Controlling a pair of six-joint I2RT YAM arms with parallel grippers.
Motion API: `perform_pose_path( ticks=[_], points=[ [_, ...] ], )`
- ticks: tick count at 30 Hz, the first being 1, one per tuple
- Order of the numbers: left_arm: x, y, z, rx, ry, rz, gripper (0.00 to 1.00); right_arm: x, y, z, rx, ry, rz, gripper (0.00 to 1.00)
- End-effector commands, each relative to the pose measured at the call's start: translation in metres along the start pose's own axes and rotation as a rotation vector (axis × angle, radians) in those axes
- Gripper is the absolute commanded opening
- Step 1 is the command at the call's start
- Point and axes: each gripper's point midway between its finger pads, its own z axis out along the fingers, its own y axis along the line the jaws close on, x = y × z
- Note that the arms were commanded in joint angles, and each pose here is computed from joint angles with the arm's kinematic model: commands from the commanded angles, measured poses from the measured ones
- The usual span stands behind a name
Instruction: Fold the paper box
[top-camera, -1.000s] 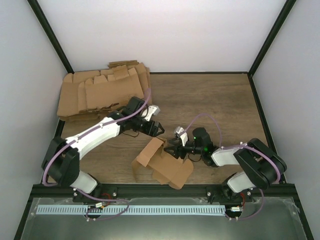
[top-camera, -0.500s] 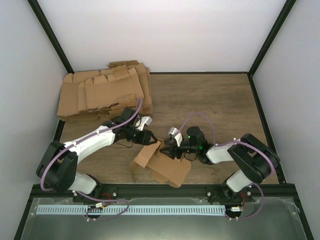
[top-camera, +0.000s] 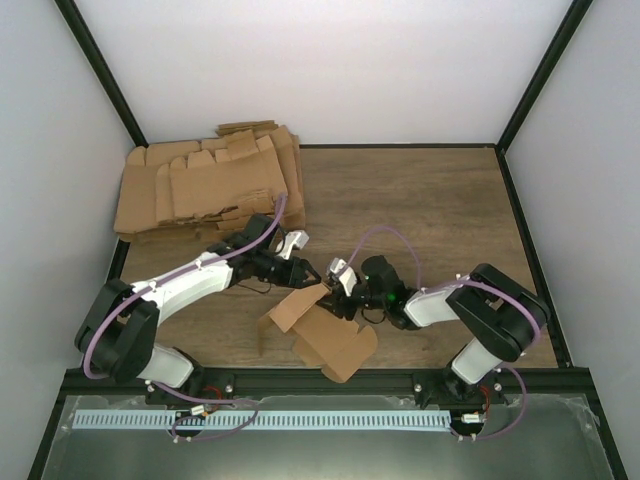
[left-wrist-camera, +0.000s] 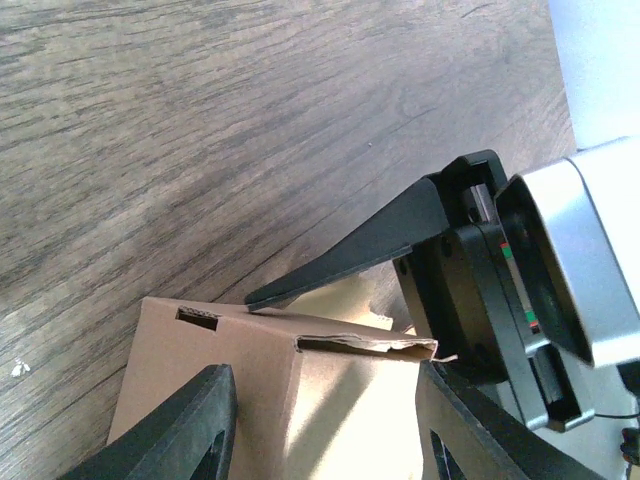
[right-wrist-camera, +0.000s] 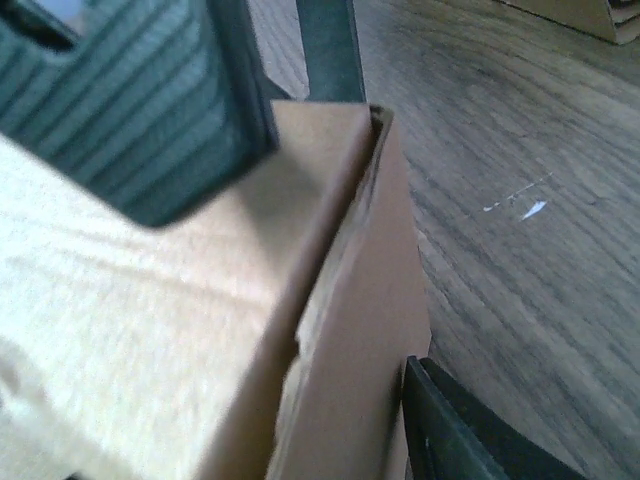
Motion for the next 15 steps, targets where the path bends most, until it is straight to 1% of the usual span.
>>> perform_pose_path(
  ticks=[1,4,5,7,9,10,12,15],
  points=[
    [0.002,-0.005,0.004,0.042,0.003,0.008,0.52,-0.022,-0.011,0.013,0.123,-0.04,-0.063,0.44],
    [0.004,-0.003,0.006,0.043,0.005,0.005,0.52,-0.027,-0.01,0.018,0.179,-0.069,-0.075,0.38],
    [0.004,-0.003,0.007,0.043,0.006,0.004,0.52,-0.031,-0.011,0.018,0.211,-0.092,-0.077,0.35],
    [0.004,-0.002,0.007,0.039,0.006,0.003,0.52,-0.035,-0.018,0.015,0.288,-0.125,-0.066,0.26],
    [0.004,-0.001,0.007,0.038,0.005,0.002,0.52,-0.039,-0.024,0.011,0.334,-0.162,-0.039,0.14],
    [0.004,-0.001,0.007,0.038,0.004,0.002,0.52,-0.041,-0.027,0.009,0.354,-0.176,-0.026,0.1],
    [0.004,-0.002,0.006,0.04,0.002,0.001,0.52,-0.045,-0.033,0.005,0.395,-0.196,-0.014,0.04],
    [0.006,-0.003,0.007,0.053,0.004,-0.009,0.52,-0.045,-0.045,0.0,0.473,-0.195,0.01,0.02]
  ],
)
